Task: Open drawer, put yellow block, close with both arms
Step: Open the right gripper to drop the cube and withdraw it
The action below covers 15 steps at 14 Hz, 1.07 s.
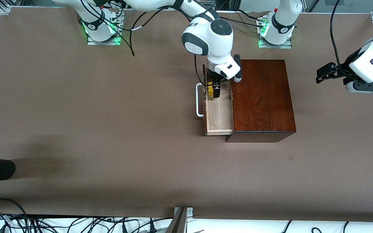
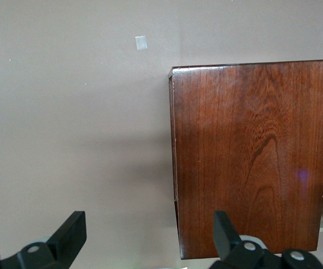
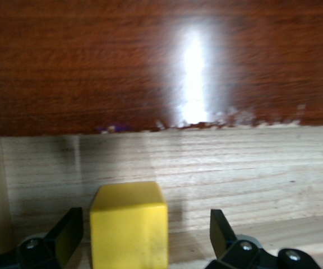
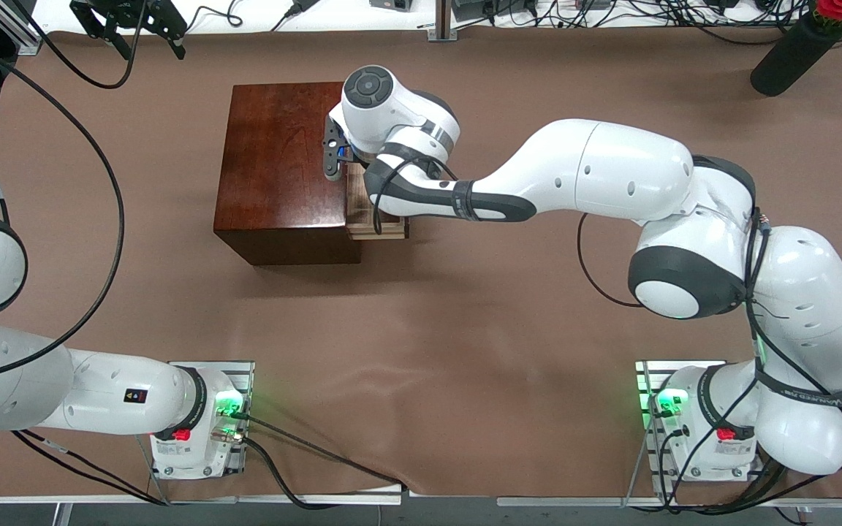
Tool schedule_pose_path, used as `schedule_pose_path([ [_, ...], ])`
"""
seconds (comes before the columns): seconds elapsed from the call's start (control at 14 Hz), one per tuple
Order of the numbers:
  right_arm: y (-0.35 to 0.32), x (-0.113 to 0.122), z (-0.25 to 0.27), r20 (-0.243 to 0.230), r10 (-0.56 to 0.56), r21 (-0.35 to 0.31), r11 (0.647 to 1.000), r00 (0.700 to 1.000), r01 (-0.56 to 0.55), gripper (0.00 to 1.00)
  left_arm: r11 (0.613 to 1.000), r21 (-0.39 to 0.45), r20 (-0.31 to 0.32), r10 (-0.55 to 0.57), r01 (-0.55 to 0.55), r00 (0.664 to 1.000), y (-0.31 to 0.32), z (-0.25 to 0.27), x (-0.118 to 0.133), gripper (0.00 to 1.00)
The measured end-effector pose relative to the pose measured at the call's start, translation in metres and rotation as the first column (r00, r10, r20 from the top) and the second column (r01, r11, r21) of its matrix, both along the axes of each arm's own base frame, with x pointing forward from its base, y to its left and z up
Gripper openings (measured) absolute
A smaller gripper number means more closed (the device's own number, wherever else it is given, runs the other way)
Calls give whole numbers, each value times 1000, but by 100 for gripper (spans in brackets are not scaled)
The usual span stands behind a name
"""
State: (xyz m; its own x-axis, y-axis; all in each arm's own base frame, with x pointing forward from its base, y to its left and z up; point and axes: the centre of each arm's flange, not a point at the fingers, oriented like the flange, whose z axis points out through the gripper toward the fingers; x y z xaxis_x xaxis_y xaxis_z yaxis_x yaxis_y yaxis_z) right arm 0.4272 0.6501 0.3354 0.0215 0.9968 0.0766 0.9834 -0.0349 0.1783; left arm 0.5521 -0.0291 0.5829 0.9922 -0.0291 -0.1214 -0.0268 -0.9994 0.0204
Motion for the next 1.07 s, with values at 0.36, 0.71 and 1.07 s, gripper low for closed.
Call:
schedule_pose_path([
  [0.36,-35,41,102,71,-139,95,987,988,132,100,1000,0,1,-2,2,1000,0,3,0,100],
  [0.71,-111,91,180,48,-404,143,908,913,394,100,1000,0,-13,-14,14,1000,-6,11,-5,100],
  [1.07,-213,158,222,6,-574,183,805,819,564,100,994,-3,-8,-111,111,994,-57,16,-10,100],
])
